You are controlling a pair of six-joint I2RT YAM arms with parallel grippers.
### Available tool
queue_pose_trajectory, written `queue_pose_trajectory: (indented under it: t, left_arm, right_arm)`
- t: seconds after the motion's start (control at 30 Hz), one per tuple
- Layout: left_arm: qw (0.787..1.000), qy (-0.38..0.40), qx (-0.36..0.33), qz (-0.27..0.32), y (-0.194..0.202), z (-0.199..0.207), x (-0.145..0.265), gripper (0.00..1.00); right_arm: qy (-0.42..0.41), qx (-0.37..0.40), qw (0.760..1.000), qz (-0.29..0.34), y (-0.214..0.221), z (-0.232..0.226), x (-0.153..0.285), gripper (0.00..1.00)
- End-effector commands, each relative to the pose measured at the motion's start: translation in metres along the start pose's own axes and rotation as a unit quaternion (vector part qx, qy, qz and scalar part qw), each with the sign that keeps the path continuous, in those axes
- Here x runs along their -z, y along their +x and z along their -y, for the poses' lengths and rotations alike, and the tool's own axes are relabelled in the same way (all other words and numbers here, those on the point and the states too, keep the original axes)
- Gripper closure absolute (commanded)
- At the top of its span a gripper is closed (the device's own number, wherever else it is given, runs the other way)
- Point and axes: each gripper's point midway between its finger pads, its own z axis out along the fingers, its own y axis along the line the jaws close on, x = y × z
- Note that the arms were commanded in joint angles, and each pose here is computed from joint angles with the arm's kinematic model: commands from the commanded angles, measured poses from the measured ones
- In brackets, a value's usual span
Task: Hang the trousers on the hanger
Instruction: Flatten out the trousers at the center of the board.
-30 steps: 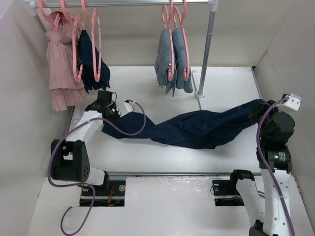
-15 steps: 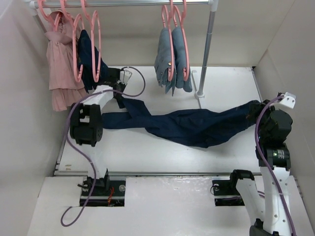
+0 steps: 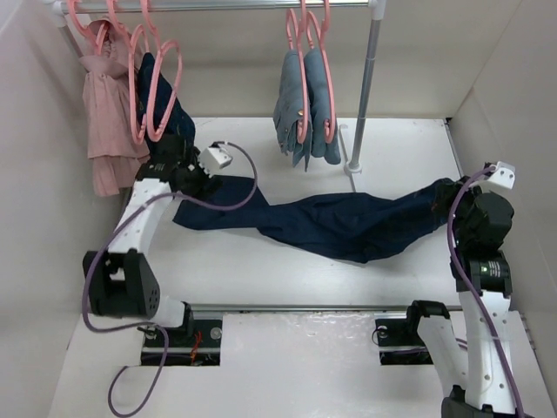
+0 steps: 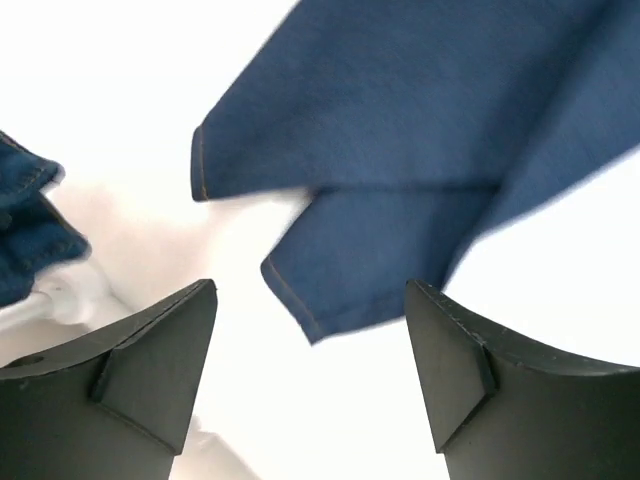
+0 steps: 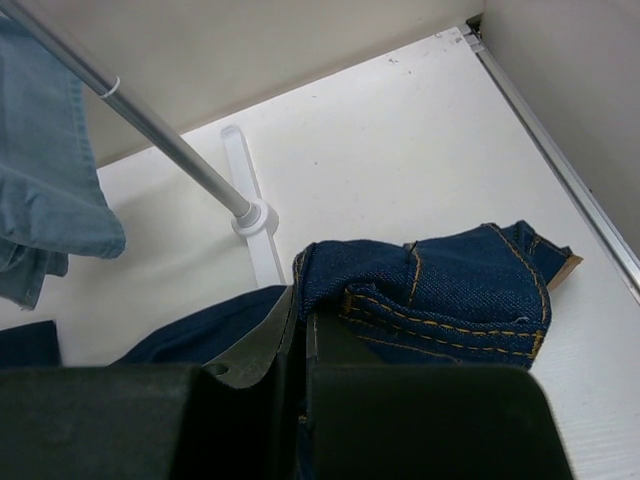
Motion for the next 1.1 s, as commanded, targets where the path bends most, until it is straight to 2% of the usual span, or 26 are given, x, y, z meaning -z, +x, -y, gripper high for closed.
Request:
queue_pose_trajectory:
  t: [0.0,0.13,0.23,0.33,0.43,0.47,0.5,0.53,0.57,0.6,0.63,0.8,0.83,0.87,0.93,0.97,1.07]
  left_arm:
    - [0.985,0.12,-0.108,-0.065,0.057,0.058,0.001,0.27]
    - [0.976,0.129,-0.108,-0.136,0.113,0.076,-0.024,0.27]
    - [0.973,0.132,-0.13,-0.133,0.116,0.086,-0.033,0.27]
    - [0.981,0.096,-0.127,-0.111,0.102,0.083,-0.048,0.24]
    - [0.989,0.064,-0.091,-0.098,0.092,0.079,-0.063,0.24]
    - [0.99,0.062,-0.08,-0.098,0.092,0.079,-0.067,0.28]
    - [0.991,0.06,-0.075,-0.093,0.088,0.08,-0.068,0.38]
    - [0.991,0.062,-0.066,-0.097,0.09,0.082,-0.07,0.72]
    - [0.992,0.061,-0.059,-0.097,0.09,0.083,-0.07,0.94]
    - [0.992,0.057,-0.051,-0.104,0.092,0.083,-0.067,1.0]
    - [0.991,0.06,-0.05,-0.107,0.091,0.083,-0.061,1.0]
    - [0.992,-0.067,-0.023,-0.106,0.091,0.005,0.008,1.0]
    - [0.986,-0.103,-0.037,-0.125,0.094,-0.014,0.027,1.0]
    - [0.981,-0.132,-0.041,-0.134,0.096,-0.028,0.041,1.0]
    - [0.963,-0.204,-0.045,-0.167,0.11,-0.053,0.081,1.0]
    - [0.956,-0.224,-0.059,-0.179,0.116,-0.059,0.089,1.0]
    - [0.944,-0.25,-0.072,-0.204,0.132,-0.054,0.108,1.0]
  right_arm:
    - [-0.025,0.003,0.999,0.036,-0.021,-0.01,-0.006,1.0]
    - [-0.032,0.003,0.999,0.042,-0.029,-0.015,-0.009,1.0]
    - [-0.038,0.004,0.998,0.045,-0.032,-0.018,-0.008,1.0]
    - [-0.038,0.008,0.998,0.045,-0.032,-0.017,-0.008,1.0]
    - [-0.038,0.008,0.998,0.044,-0.029,-0.016,-0.007,1.0]
    - [-0.038,0.008,0.998,0.044,-0.029,-0.016,-0.007,1.0]
    - [-0.032,0.008,0.998,0.046,-0.03,-0.014,-0.008,1.0]
    - [-0.03,0.008,0.999,0.04,-0.024,-0.013,-0.009,1.0]
    - [-0.022,0.003,0.999,0.042,-0.025,-0.01,-0.012,1.0]
    - [-0.013,0.003,0.999,0.04,-0.022,-0.007,-0.016,1.0]
    - [-0.013,0.003,0.999,0.038,-0.022,-0.006,-0.019,1.0]
    - [0.0,0.002,0.999,0.047,-0.053,-0.011,-0.061,1.0]
    - [-0.006,0.001,0.999,0.054,-0.065,-0.013,-0.067,1.0]
    - [-0.015,0.001,0.997,0.078,-0.096,-0.021,-0.067,1.0]
    - [-0.011,-0.009,0.996,0.09,-0.116,-0.019,-0.079,1.0]
    - [-0.016,-0.015,0.993,0.118,-0.14,-0.021,-0.072,1.0]
    - [0.006,-0.048,0.987,0.151,-0.156,-0.012,-0.066,1.0]
